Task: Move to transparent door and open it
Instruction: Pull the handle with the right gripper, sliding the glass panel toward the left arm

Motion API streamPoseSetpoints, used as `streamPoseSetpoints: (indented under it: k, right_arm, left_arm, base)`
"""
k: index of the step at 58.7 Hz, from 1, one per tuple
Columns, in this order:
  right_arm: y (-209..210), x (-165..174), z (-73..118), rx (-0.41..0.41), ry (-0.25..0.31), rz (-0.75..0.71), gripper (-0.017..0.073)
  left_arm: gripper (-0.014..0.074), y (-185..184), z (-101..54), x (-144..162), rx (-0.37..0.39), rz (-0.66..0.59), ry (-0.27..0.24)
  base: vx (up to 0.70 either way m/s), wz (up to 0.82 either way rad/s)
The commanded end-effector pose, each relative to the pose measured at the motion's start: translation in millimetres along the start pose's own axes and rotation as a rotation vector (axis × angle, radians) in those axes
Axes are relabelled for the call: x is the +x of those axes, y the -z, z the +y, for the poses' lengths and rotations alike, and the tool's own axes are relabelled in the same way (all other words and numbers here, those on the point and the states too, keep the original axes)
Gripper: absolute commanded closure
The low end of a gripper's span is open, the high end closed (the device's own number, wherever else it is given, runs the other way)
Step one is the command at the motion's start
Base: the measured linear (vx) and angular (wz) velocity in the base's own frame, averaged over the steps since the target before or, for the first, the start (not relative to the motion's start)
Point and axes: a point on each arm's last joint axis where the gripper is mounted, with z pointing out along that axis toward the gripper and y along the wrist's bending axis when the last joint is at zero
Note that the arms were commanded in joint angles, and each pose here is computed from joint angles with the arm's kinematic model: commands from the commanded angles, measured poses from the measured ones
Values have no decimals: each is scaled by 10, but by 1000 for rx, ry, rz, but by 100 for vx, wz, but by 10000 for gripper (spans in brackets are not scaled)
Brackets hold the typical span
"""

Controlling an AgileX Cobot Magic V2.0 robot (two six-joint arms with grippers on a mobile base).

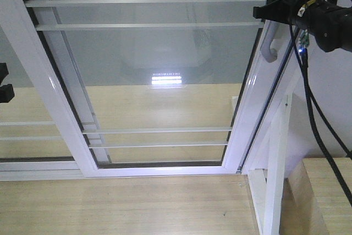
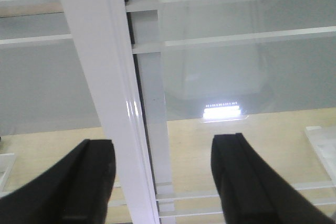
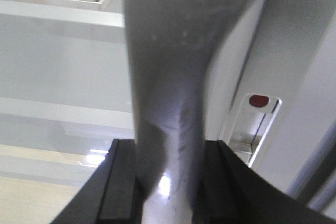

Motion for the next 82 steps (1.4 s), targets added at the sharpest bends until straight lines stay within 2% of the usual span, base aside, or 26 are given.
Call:
streamPoseSetpoints:
  k: [1, 24, 37, 48, 56, 82]
  right_arm:
    - [50, -312, 299, -82, 37, -187, 568]
    - [83, -327, 696, -169, 55, -199, 566]
    - [102, -356, 797, -186, -3, -226, 565]
    - [130, -347, 1032, -238, 12, -235, 565]
    - [106, -306, 1109, -254, 0, -230, 565]
    - [226, -271, 1629, -371, 24, -247, 565]
  left_arm:
    - [69, 43, 1, -194, -2, -113, 15]
    - [69, 43, 1, -192, -1, -111, 15]
    - [69, 43, 1, -191, -1, -111, 15]
    - [69, 43, 1, -191, -1, -111, 15]
    - [69, 43, 1, -191, -1, -111, 15]
    - [69, 43, 1, -191, -1, -111, 15]
  base:
    - [-1, -3]
    - [0, 0]
    - [0, 1]
    - [1, 4]
    - [0, 1]
    - [0, 0]
